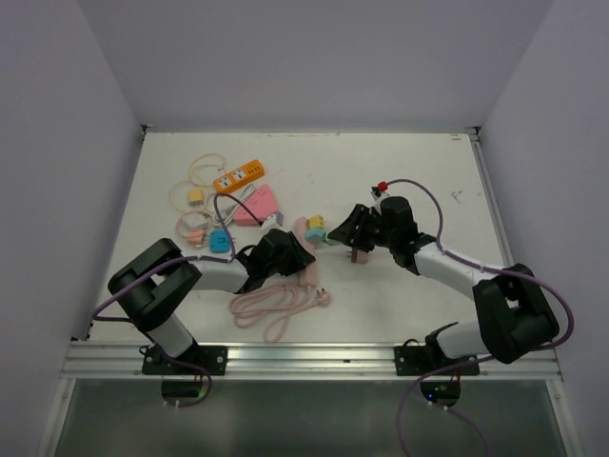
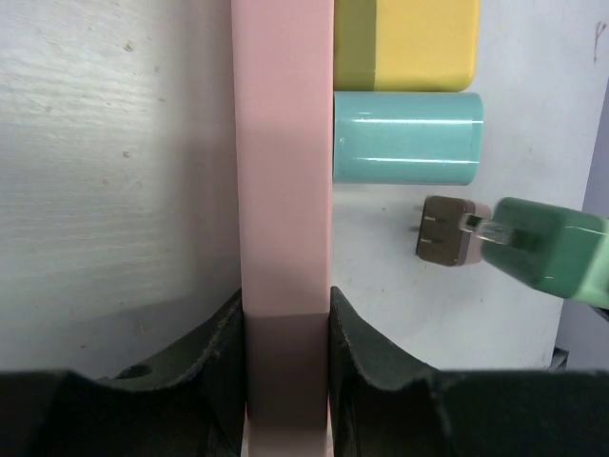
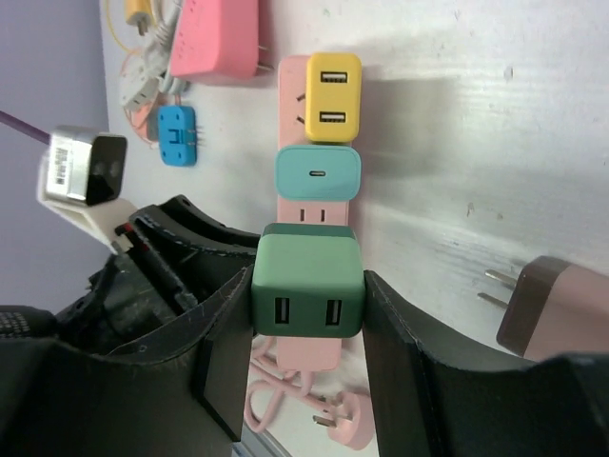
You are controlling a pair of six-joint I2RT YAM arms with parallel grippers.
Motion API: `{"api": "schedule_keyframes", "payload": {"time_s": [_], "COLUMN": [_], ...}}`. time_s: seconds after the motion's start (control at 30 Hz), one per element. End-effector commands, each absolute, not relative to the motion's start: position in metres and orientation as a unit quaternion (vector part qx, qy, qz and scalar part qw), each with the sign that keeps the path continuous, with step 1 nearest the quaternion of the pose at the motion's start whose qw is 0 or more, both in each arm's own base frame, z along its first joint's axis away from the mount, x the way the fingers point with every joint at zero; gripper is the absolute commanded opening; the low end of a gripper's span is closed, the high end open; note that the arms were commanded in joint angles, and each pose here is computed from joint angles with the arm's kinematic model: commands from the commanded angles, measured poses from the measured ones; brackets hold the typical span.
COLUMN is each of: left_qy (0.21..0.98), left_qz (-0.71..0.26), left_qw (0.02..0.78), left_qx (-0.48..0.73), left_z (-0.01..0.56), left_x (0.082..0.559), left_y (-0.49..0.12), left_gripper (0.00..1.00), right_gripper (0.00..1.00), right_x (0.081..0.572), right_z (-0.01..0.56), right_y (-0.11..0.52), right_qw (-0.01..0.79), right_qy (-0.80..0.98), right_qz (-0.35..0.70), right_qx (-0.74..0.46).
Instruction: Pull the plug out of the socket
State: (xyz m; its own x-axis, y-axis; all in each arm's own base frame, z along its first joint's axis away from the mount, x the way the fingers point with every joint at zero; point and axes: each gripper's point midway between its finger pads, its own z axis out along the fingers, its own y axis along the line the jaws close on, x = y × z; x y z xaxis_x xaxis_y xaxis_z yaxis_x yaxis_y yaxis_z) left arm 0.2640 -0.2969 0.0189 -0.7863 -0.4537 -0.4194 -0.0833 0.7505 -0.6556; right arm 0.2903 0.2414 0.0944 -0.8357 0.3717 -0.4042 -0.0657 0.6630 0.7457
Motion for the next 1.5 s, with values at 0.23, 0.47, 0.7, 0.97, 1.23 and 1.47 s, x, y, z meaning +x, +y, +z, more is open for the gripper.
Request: {"api": "schedule_keyframes", "payload": {"time_s": [0.23,0.47,0.7,0.97,1.23,1.47], "left_qy": [0.949,0.943,0.941,0.935,0.934,0.933], "left_qz": [-0.123,-0.166,-0.194,-0.215,-0.224,-0.231], "left_qw": [0.240,0.254,0.255,0.262,0.261,0.261], "left_qx": [-0.167,-0.140,-0.112,-0.101,-0.093,-0.086], "left_z": [-0.056,-0.046,-0.043,-0.037,-0.037,-0.036], "left_x": [0.223,0.228,0.228,0.228,0.229,0.229], "left_y": [-0.208,-0.222,-0.233,-0.239,-0.244,-0.246], "left_gripper": [0.00,0.00,0.00,0.00,0.00,0.00], "right_gripper": [0.00,0.00,0.00,0.43,0.85,0.90], "right_x": [0.306,0.320,0.333,0.331,0.324,0.327], "right_z": [0.108,0.091,0.069,0.043,0.048,0.080], "right_y": [0.213,0.164,0.148,0.142,0.119,0.107], "right_qw": [0.316,0.333,0.313,0.284,0.305,0.349], "right_qy": [0.869,0.867,0.859,0.867,0.886,0.884], "right_qz": [0.367,0.336,0.359,0.350,0.284,0.254], "right_qx": [0.100,0.155,0.186,0.209,0.201,0.181]}}
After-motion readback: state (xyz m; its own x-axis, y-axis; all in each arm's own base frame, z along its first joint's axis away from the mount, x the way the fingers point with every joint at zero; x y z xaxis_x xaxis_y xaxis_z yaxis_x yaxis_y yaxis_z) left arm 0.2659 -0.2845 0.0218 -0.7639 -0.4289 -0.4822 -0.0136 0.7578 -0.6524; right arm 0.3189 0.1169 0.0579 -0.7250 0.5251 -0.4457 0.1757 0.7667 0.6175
